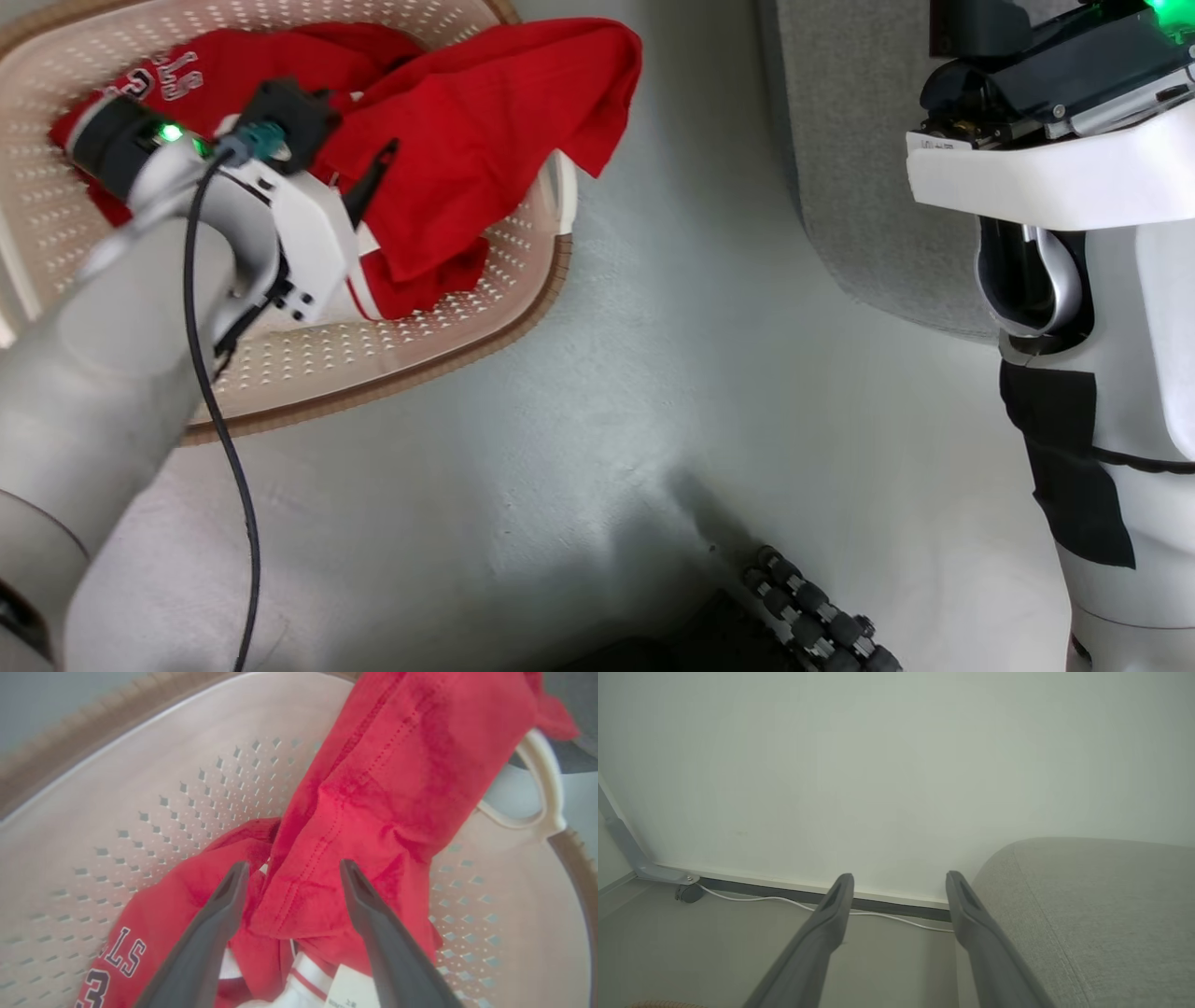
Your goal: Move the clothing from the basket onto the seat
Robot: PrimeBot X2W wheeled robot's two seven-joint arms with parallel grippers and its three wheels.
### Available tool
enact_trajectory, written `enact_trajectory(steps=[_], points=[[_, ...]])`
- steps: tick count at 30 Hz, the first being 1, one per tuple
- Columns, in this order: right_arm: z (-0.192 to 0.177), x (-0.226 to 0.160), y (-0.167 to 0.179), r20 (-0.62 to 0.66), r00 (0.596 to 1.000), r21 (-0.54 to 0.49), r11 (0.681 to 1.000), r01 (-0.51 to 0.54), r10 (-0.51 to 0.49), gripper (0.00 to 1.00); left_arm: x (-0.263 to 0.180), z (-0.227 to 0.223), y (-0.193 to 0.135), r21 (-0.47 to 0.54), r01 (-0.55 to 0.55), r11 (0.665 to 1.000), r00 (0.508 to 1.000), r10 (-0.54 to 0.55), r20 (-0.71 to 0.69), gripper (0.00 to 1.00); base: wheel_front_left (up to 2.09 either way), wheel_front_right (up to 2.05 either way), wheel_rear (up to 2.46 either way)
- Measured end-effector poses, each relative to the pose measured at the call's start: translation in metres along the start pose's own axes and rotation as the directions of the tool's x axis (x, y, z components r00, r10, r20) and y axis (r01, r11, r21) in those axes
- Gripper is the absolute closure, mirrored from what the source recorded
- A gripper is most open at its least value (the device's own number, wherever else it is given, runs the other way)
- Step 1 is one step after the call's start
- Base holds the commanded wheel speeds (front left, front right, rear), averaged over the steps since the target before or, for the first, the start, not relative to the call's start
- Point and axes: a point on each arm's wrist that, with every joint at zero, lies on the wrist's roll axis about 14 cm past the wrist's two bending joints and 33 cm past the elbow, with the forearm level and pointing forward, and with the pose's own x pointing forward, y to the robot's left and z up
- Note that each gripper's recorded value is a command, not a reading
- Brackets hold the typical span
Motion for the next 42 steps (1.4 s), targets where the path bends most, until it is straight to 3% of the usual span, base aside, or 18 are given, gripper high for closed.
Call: enact_trajectory(steps=[12, 28, 37, 38, 39, 40, 42], points=[[-0.005, -0.008, -0.011, -0.022, 0.999, 0.003, 1.0, 0.024, -0.024, 0.0, 0.019, -0.019, -0.011, -0.017, 0.085, 0.996, 0.982, -0.087, -0.167, 0.0, 0.0, 0.0, 0.0], [-0.019, -0.024, -0.014, -0.061, 0.997, 0.024, 0.998, 0.053, -0.052, 0.0, 0.017, -0.041, 0.011, 0.082, 0.052, 0.995, 0.952, -0.025, -0.306, 0.0, 0.0, 0.0, 0.0], [-0.017, -0.022, -0.014, -0.047, 0.998, 0.03, 0.998, 0.054, -0.053, 0.0, 0.017, -0.052, 0.007, 0.071, 0.039, 0.997, 0.932, -0.011, -0.362, 0.0, 0.0, 0.0, 0.0], [-0.016, -0.021, -0.014, -0.045, 0.998, 0.03, 0.998, 0.053, -0.052, 0.0, 0.017, -0.052, 0.006, 0.067, 0.04, 0.997, 0.931, -0.013, -0.365, 0.04, 0.0, 0.0, 0.0], [-0.016, -0.021, -0.013, -0.044, 0.998, 0.031, 0.998, 0.053, -0.051, 0.0, 0.017, -0.051, 0.005, 0.062, 0.041, 0.997, 0.932, -0.016, -0.362, 0.59, 0.0, 0.0, 0.0], [-0.016, -0.021, -0.013, -0.043, 0.998, 0.031, 0.998, 0.052, -0.05, 0.0, 0.018, -0.05, 0.004, 0.061, 0.042, 0.997, 0.933, -0.018, -0.36, 1.0, 0.0, 0.0, 0.0], [-0.014, -0.019, -0.012, -0.037, 0.998, 0.031, 0.998, 0.049, -0.048, 0.0, 0.018, -0.047, 0.002, 0.06, 0.047, 0.997, 0.935, -0.023, -0.353, 1.0, 0.0, 0.0, 0.0]])
